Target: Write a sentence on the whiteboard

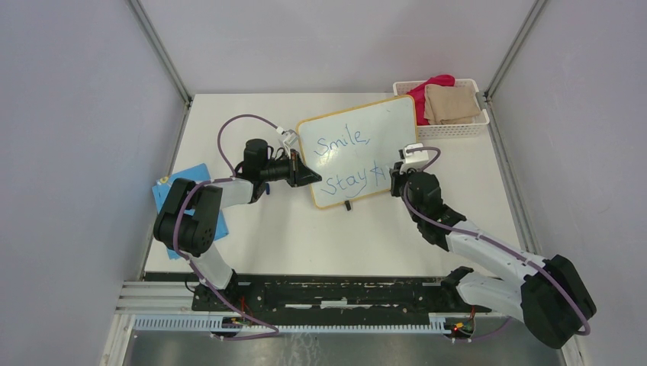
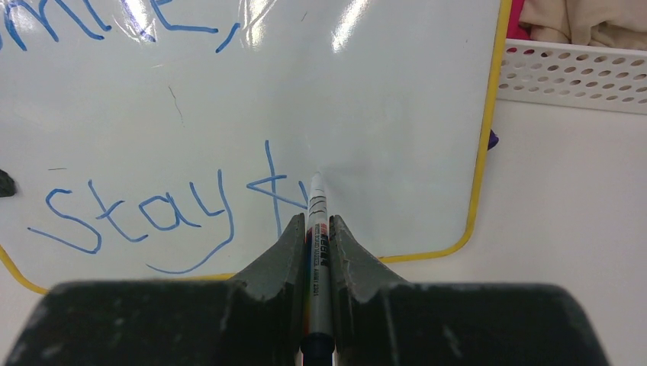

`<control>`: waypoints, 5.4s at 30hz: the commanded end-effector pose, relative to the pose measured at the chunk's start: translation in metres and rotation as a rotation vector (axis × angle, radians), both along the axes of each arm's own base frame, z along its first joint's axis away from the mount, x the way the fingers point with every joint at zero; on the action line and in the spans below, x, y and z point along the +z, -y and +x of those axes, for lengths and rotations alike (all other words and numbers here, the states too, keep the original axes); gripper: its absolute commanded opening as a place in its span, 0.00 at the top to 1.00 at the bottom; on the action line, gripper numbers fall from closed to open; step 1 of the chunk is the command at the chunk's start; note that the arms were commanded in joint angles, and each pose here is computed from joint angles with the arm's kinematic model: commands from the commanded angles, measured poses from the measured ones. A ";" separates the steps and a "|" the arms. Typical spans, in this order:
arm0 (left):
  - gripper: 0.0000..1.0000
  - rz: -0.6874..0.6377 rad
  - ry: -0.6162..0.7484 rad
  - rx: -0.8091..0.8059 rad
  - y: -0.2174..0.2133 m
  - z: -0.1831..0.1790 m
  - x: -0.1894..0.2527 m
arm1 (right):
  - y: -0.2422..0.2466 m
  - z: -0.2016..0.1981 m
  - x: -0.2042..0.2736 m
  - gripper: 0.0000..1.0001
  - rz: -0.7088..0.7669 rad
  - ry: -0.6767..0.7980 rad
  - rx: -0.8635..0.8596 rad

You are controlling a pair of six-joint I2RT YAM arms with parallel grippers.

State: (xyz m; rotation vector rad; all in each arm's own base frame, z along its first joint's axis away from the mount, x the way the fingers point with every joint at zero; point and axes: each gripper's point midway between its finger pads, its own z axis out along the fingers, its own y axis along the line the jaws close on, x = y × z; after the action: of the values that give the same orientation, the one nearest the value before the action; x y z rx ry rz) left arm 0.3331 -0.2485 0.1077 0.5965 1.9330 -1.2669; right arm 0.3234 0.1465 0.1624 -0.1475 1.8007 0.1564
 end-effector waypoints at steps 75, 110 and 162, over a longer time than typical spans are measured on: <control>0.98 0.076 -0.014 0.035 -0.004 0.002 -0.017 | 0.024 0.005 -0.018 1.00 -0.009 -0.024 -0.079; 0.98 0.076 -0.011 0.033 -0.002 0.001 -0.016 | 0.038 0.040 0.051 1.00 0.054 0.086 -0.164; 0.98 0.079 -0.015 0.025 0.000 -0.001 -0.018 | 0.045 0.032 0.007 1.00 0.045 0.005 -0.170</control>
State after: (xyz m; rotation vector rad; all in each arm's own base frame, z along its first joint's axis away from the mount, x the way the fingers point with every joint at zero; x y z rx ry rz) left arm 0.3337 -0.2511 0.1092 0.6000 1.9323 -1.2543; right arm 0.3422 0.0929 0.1413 0.0239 1.8633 0.0291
